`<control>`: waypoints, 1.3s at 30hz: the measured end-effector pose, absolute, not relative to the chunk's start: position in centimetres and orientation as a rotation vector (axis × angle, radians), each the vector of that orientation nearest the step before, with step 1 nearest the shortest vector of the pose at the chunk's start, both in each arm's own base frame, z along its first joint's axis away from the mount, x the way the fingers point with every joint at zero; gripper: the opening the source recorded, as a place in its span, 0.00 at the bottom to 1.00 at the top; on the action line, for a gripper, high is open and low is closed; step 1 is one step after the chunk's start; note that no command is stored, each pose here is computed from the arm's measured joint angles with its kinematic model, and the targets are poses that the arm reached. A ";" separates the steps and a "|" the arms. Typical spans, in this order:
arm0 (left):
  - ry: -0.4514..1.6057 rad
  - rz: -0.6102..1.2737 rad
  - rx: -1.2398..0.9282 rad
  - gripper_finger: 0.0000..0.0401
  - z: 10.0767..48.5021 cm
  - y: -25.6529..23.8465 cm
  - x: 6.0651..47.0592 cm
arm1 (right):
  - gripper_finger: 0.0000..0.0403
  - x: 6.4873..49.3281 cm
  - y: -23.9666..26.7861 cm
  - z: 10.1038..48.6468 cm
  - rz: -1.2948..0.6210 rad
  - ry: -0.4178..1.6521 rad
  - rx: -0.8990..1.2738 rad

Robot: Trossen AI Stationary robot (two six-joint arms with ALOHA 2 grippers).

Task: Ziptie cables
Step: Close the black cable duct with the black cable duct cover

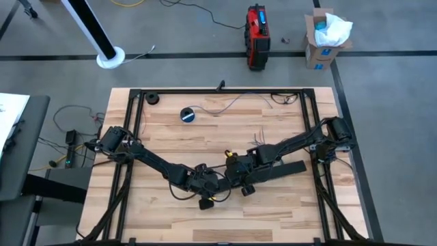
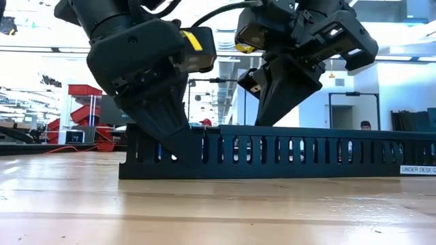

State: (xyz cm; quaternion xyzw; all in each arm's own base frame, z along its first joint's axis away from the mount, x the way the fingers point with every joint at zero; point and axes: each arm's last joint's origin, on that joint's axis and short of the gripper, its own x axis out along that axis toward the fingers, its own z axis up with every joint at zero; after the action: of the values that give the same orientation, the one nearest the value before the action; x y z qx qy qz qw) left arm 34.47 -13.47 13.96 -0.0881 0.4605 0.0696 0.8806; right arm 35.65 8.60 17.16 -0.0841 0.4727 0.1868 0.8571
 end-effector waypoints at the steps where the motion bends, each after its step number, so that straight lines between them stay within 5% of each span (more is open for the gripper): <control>1: 0.954 0.152 -0.182 0.61 14.0 -13.4 34.5 | 0.00 35.6 8.6 17.2 0.392 0.995 -0.177; 30: 0.935 0.177 -0.166 0.65 14.1 -13.0 34.7 | 0.00 36.0 7.9 17.2 0.374 0.976 -0.166; 39: 0.933 0.172 -0.150 0.58 14.1 -13.0 34.8 | 0.00 36.0 7.9 17.2 0.374 0.976 -0.166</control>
State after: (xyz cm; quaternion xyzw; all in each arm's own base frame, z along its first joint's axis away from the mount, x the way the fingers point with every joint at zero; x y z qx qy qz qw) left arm 34.75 -12.97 14.13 -0.0721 0.4489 0.0826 0.8868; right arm 35.97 7.90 17.18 -0.0792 0.4654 0.1785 0.8633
